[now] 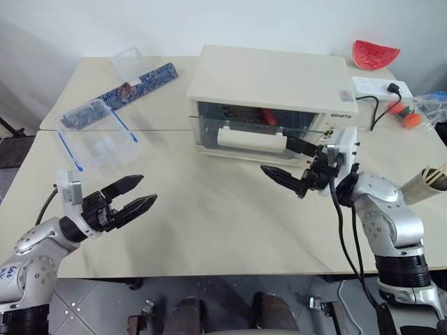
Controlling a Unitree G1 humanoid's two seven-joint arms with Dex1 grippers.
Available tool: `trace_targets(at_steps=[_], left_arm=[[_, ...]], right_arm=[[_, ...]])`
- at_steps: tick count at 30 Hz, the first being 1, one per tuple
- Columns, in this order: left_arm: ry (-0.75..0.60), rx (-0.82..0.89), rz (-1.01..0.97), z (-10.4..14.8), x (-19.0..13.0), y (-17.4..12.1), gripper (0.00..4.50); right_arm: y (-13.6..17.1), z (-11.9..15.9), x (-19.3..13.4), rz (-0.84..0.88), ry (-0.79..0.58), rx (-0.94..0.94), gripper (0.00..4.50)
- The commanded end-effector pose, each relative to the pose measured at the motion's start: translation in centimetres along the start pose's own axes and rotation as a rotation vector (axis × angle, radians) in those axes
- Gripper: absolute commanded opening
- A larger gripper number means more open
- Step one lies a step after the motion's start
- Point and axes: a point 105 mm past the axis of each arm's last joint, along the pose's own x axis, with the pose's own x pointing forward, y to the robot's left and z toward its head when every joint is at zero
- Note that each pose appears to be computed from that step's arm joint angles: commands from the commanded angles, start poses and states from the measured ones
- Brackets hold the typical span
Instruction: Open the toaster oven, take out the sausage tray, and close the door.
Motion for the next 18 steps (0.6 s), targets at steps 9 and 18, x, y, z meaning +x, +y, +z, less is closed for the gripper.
trace_targets(at_steps=[9, 18], left_arm=[[-0.041, 0.112, -0.113, 3.5, 2.9, 1.3, 4.49], [-0.09, 0.113, -0.202, 3.8, 10.6, 3.1, 2.01]], right_arm=[[4.6, -1.0, -2.2, 0.191, 0.082, -0.294, 4.5], [4.1, -1.4, -2.3, 0.131, 0.08, -0.342, 4.5]])
